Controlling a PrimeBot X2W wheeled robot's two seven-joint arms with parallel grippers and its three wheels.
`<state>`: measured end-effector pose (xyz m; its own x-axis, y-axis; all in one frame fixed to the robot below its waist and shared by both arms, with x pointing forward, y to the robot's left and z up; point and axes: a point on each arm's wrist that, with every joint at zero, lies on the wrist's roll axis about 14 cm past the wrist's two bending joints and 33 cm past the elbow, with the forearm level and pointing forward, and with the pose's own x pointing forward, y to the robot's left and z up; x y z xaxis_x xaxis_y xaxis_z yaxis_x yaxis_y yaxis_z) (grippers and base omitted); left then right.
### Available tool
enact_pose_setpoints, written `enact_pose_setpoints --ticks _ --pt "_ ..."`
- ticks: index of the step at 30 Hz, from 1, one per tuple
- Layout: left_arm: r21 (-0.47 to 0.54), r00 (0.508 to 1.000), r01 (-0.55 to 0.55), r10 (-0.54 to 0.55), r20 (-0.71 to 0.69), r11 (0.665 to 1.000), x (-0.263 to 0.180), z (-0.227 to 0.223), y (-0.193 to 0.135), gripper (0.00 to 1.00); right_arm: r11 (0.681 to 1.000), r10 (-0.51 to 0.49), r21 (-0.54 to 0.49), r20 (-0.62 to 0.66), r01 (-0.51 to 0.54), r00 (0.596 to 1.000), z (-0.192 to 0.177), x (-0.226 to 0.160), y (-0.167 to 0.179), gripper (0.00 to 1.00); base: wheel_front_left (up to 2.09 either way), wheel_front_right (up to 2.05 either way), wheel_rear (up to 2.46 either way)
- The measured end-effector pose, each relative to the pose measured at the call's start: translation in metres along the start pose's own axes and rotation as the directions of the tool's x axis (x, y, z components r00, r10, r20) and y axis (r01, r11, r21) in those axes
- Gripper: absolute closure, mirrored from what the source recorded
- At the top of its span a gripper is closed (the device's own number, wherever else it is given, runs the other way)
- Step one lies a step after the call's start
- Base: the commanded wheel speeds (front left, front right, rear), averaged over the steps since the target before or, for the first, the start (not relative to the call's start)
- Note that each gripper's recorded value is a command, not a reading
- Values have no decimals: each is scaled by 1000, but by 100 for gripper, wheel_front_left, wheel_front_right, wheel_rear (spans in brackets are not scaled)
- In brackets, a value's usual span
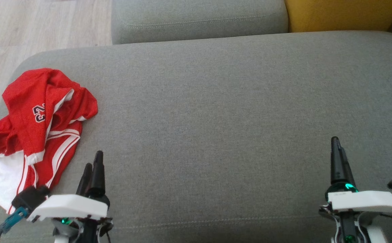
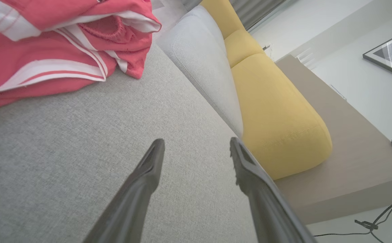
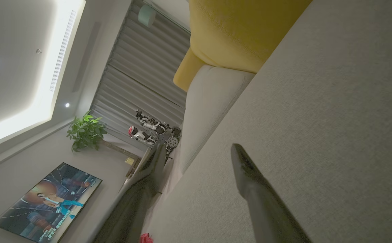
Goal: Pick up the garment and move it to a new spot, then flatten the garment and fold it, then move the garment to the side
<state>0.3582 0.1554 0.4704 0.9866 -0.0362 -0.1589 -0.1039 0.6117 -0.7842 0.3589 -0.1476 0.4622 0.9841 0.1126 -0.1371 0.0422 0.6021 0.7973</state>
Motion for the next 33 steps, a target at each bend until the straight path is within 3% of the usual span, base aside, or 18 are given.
enact_pose_setpoints --ticks 6,21,33 --pt "94 1000 17 -17 3 995 1 0 -9 0 997 23 -76 -1 -23 1000 -2 1 7 0 0 0 0" --pt "328 997 50 -65 35 943 0 2 -30 0 957 113 -264 -51 -123 992 -18 3 32 0 0 0 0" --pt "520 993 47 -97 68 853 -4 3 -43 0 888 160 -424 -79 -178 984 -26 3 42 0 0 0 0"
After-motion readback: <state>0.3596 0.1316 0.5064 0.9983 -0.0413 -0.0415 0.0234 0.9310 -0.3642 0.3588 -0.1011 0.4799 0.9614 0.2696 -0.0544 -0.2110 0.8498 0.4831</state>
